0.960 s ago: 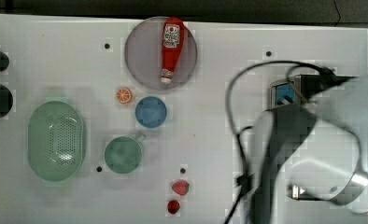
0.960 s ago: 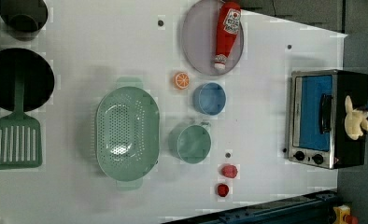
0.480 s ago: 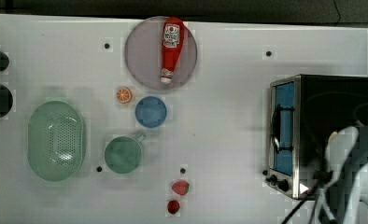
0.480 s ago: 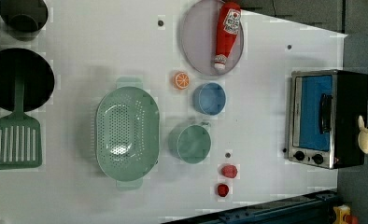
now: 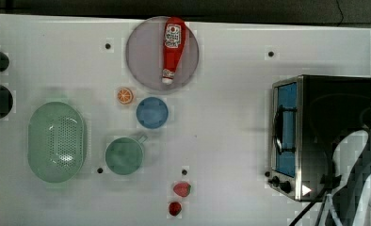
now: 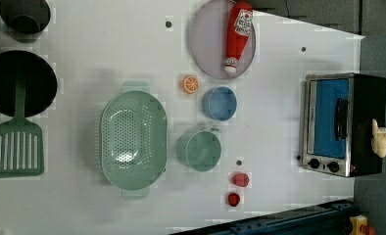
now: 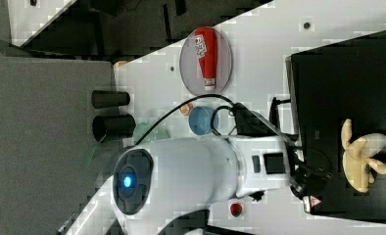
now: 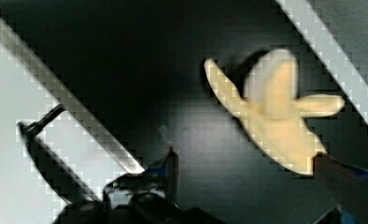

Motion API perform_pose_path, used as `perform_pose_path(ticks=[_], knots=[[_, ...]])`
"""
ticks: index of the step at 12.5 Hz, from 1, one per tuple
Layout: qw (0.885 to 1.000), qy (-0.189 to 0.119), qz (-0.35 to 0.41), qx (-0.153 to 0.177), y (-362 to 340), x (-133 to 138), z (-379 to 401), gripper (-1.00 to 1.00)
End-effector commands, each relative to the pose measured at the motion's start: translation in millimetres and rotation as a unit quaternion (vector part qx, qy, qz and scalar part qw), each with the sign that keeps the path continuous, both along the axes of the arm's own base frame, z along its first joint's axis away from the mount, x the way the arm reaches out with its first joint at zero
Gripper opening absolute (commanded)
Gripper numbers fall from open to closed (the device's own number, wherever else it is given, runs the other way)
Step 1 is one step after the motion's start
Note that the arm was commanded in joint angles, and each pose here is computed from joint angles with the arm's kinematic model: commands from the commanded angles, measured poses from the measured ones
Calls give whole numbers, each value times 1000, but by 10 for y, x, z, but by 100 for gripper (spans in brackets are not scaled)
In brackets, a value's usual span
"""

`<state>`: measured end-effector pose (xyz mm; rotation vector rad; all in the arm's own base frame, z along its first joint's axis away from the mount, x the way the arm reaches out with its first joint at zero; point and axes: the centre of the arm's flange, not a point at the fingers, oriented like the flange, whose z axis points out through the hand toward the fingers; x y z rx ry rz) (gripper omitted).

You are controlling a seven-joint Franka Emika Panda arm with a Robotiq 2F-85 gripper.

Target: Pick banana from table and place on oven.

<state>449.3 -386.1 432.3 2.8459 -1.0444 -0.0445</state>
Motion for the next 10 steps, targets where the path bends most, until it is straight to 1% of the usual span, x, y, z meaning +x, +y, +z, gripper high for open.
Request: perform_pose_path(ticks=[1, 3, 4, 5, 6, 8, 10], knots=[[997, -26, 69, -16, 342, 320, 387, 100], [996, -44, 79, -17, 573, 464, 683, 100], [996, -54, 71, -12, 750, 520, 867, 100], [997, -56, 60, 1, 986, 541, 1026, 100], [998, -51, 42, 17, 1256, 526, 1161, 100], [998, -34, -24, 41, 1856, 467, 1424, 100], [996, -26, -79, 44, 2462, 403, 1679, 100]])
